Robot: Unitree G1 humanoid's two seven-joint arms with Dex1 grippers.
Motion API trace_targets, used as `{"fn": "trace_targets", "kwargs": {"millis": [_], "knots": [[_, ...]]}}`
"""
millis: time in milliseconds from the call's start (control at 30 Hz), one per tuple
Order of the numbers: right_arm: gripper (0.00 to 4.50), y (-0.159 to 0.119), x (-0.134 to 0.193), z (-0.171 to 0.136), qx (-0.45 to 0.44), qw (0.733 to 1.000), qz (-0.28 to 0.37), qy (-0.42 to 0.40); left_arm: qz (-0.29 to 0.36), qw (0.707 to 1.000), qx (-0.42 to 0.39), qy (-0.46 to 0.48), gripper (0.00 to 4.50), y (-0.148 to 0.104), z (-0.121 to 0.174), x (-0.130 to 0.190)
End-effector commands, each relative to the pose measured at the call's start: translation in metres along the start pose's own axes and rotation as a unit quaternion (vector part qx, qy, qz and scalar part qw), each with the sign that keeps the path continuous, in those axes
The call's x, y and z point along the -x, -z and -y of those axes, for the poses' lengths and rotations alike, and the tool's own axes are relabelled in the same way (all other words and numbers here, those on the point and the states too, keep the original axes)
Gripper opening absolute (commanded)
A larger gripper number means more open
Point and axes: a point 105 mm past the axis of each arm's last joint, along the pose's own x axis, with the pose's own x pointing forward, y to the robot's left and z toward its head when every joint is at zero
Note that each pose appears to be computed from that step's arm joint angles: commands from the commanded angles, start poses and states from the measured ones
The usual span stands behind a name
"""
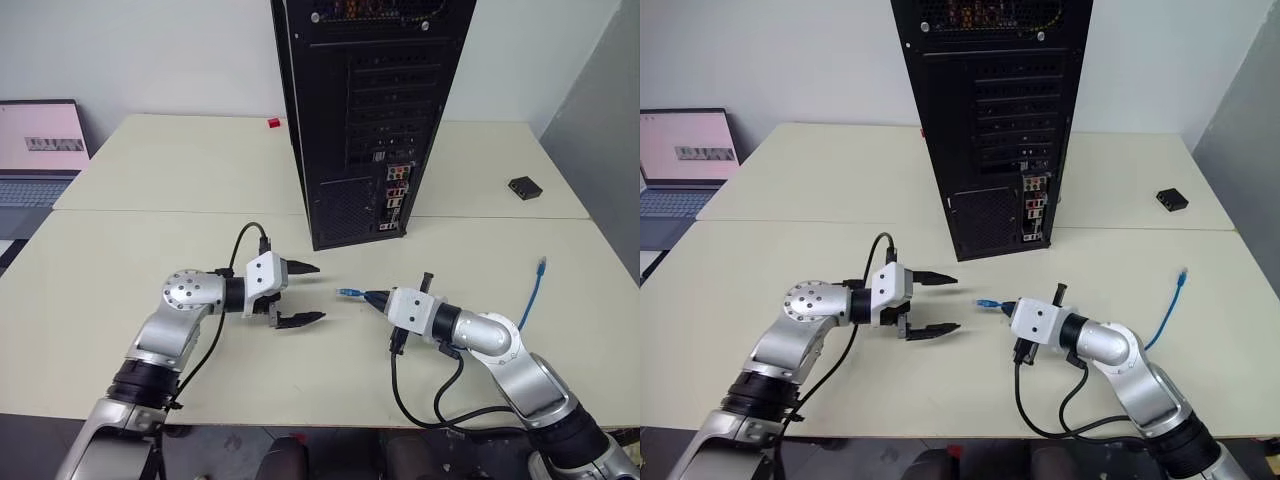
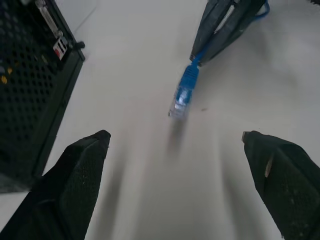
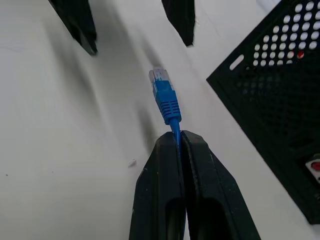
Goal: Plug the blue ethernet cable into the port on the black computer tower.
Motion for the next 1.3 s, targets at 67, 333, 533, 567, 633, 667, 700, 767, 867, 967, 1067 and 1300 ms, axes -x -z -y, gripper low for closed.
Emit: {"fn": "trace_targets", "kwargs": {"millis": [67, 333, 533, 567, 633, 667, 700, 767, 867, 967, 1067, 1300], "knots": [[0.03, -0.019, 0.004, 0.006, 0.021, 0.999, 0.029, 0.008, 0.011, 0.999, -0.032, 0.02, 4.5, -0.006, -0.003, -0.005], [0.03, -0.021, 0.007, 0.005, 0.015, 0.999, 0.03, 0.011, 0.019, 0.999, -0.028, 0.036, 4.5, -0.004, -0.004, -0.011], [0.0, -0.021, 0.008, 0.005, 0.016, 0.999, 0.027, 0.013, 0.041, 0.998, -0.007, 0.044, 3.4, -0.01, -0.002, -0.019], [0.0, -0.02, 0.008, 0.005, 0.016, 0.999, 0.026, 0.013, 0.042, 0.998, -0.007, 0.045, 3.13, -0.011, -0.001, -0.019], [0.0, -0.019, 0.008, 0.004, 0.016, 1.0, 0.025, 0.011, 0.042, 0.998, -0.007, 0.047, 2.68, -0.012, -0.001, -0.019], [0.0, -0.019, 0.008, 0.004, 0.015, 1.0, 0.024, 0.011, 0.042, 0.998, -0.006, 0.046, 2.38, -0.012, -0.001, -0.019], [0.0, -0.019, 0.009, 0.004, 0.015, 1.0, 0.024, 0.011, 0.042, 0.998, -0.006, 0.046, 2.2, -0.012, -0.001, -0.019], [0.0, -0.018, 0.009, 0.004, 0.015, 1.0, 0.023, 0.01, 0.041, 0.998, -0.006, 0.047, 1.77, -0.012, -0.001, -0.018], [0.0, -0.017, 0.008, 0.004, 0.015, 1.0, 0.021, 0.01, 0.041, 0.998, -0.006, 0.047, 1.16, -0.013, 0.0, -0.019], [0.0, -0.017, 0.008, 0.004, 0.015, 1.0, 0.02, 0.009, 0.042, 0.998, -0.005, 0.048, 0.47, -0.013, 0.001, -0.02], [0.0, -0.016, 0.008, 0.004, 0.014, 1.0, 0.02, 0.01, 0.043, 0.998, -0.005, 0.049, 0.25, -0.014, 0.002, -0.021], [0.24, -0.019, 0.01, -0.002, 0.004, 1.0, 0.027, -0.015, 0.04, 0.997, -0.017, 0.057, 0.25, -0.013, 0.007, -0.022]]}}
